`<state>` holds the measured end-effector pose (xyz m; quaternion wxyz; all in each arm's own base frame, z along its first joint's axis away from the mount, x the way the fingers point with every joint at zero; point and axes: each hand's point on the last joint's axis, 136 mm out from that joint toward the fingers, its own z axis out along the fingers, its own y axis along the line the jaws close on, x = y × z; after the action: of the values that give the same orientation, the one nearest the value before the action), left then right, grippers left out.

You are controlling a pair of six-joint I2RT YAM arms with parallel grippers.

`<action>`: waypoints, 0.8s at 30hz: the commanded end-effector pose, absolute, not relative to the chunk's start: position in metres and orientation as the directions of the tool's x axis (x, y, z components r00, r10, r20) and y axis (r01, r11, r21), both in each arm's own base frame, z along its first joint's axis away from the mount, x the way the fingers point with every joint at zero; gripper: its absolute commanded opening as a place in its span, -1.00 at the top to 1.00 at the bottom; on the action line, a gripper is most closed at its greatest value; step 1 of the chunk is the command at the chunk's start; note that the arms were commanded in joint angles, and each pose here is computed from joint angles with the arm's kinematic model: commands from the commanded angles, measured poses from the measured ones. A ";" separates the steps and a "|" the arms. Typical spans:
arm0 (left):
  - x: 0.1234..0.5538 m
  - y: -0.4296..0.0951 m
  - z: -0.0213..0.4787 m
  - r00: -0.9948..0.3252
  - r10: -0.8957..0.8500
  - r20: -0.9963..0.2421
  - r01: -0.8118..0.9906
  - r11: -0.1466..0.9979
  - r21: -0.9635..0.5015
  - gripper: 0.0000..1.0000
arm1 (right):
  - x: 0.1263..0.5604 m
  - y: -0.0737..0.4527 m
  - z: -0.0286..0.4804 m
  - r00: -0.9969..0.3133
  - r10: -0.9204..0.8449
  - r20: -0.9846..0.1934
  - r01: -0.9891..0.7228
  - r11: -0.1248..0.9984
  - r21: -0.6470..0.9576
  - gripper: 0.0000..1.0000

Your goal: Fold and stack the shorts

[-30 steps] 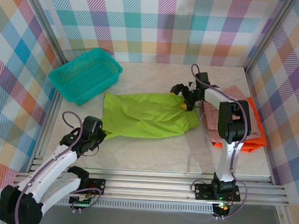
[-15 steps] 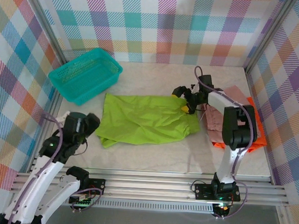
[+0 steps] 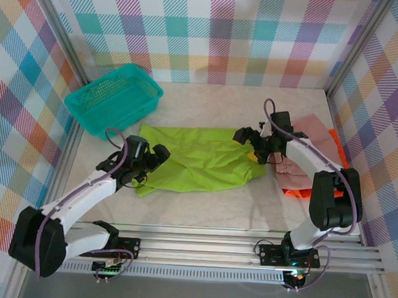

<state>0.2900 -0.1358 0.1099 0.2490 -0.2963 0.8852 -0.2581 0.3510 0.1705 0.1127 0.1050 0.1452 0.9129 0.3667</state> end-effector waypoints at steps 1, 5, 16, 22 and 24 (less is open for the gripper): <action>0.301 -0.148 0.097 -0.696 -0.653 -0.298 -0.370 0.682 -0.631 -1.00 | 0.342 0.157 0.095 -0.937 0.339 -0.090 0.202 0.731 0.651 -0.99; 0.291 -0.134 0.054 -0.701 -0.650 -0.294 -0.436 0.716 -0.545 -1.00 | 0.334 0.144 0.073 -0.930 0.363 -0.049 0.256 0.739 0.623 -0.99; 0.247 -0.067 0.001 -0.663 -0.673 -0.329 -0.607 0.740 -0.291 -1.00 | 0.303 0.162 0.049 -0.937 0.347 0.047 0.292 0.701 0.651 -0.99; 0.244 -0.028 0.024 -0.616 -0.690 -0.380 -0.647 0.718 -0.255 -1.00 | 0.285 0.188 0.062 -0.958 0.283 0.050 0.239 0.690 0.683 -0.99; 0.249 -0.023 0.040 -0.605 -0.688 -0.401 -0.641 0.720 -0.267 -1.00 | 0.285 0.187 0.076 -0.962 0.273 0.010 0.204 0.695 0.689 -0.99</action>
<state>0.2718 -0.0470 0.0406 0.2635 -0.3789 0.8801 -0.1113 0.2915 0.1917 0.0661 0.0437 0.1254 0.9188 0.3717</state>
